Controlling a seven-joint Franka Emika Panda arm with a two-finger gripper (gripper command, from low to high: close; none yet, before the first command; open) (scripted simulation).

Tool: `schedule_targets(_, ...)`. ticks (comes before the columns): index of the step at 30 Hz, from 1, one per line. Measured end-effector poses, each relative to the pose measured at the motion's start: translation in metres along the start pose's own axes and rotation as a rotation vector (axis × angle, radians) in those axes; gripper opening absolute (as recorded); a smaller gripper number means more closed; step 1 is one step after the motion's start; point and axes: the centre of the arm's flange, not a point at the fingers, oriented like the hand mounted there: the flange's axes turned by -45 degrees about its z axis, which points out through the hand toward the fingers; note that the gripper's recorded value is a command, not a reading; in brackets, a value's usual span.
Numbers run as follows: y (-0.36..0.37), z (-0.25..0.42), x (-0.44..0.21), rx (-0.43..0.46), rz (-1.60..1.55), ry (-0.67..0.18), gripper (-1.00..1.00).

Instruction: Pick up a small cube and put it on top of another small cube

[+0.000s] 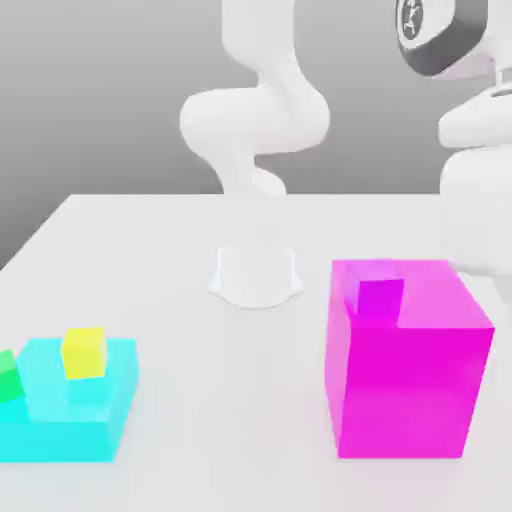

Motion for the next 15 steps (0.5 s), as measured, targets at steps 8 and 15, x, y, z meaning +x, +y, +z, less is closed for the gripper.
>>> schedule_targets(8, -0.071, 0.141, -0.003, 0.034, -0.159, -0.167, 0.0)
schedule_targets(15, -0.1, 0.253, -0.029, 0.043, -0.221, -0.229, -1.0)
